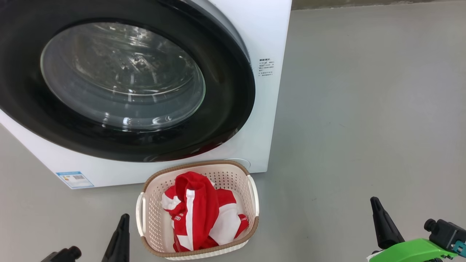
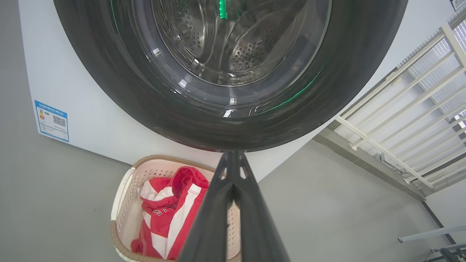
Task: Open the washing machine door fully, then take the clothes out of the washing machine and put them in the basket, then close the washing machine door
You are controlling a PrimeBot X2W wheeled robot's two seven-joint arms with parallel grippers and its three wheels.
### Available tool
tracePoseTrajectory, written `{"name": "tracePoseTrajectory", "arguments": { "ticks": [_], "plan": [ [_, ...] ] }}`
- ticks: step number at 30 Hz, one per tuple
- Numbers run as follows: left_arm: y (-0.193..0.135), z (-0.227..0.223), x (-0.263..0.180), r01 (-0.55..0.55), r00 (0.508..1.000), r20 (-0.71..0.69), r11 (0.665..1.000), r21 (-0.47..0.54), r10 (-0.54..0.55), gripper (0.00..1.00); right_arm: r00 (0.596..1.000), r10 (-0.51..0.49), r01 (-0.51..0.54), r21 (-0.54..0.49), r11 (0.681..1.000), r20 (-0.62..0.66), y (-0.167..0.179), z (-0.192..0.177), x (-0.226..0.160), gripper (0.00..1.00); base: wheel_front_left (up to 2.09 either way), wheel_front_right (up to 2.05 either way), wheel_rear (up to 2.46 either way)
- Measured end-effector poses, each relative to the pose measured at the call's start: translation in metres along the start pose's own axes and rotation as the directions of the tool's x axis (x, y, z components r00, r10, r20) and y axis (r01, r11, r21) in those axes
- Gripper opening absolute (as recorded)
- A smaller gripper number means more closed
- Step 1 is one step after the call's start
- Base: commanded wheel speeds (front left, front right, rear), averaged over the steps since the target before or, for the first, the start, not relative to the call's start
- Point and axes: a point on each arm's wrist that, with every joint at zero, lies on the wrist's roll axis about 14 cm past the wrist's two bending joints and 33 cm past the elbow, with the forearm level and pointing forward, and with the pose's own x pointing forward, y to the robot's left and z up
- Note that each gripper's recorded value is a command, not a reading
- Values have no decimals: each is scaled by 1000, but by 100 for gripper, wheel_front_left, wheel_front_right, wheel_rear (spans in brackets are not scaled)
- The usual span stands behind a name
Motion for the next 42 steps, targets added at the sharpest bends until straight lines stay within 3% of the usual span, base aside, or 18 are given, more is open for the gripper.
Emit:
{"name": "tracePoseTrajectory", "arguments": {
  "ticks": [22, 42],
  "plan": [
    [0, 3, 2, -18, 1000, -13, 972, -233, 15, 0, 1000, -8, 5, 205, 979, 13, 1, 12, 3, 0, 0, 0, 0],
    [-5, 8, 6, -11, 1000, -16, 903, -429, 5, 0, 999, -5, -8, 392, 920, 34, 3, 26, 6, 0, 0, 0, 0]
  ]
}}
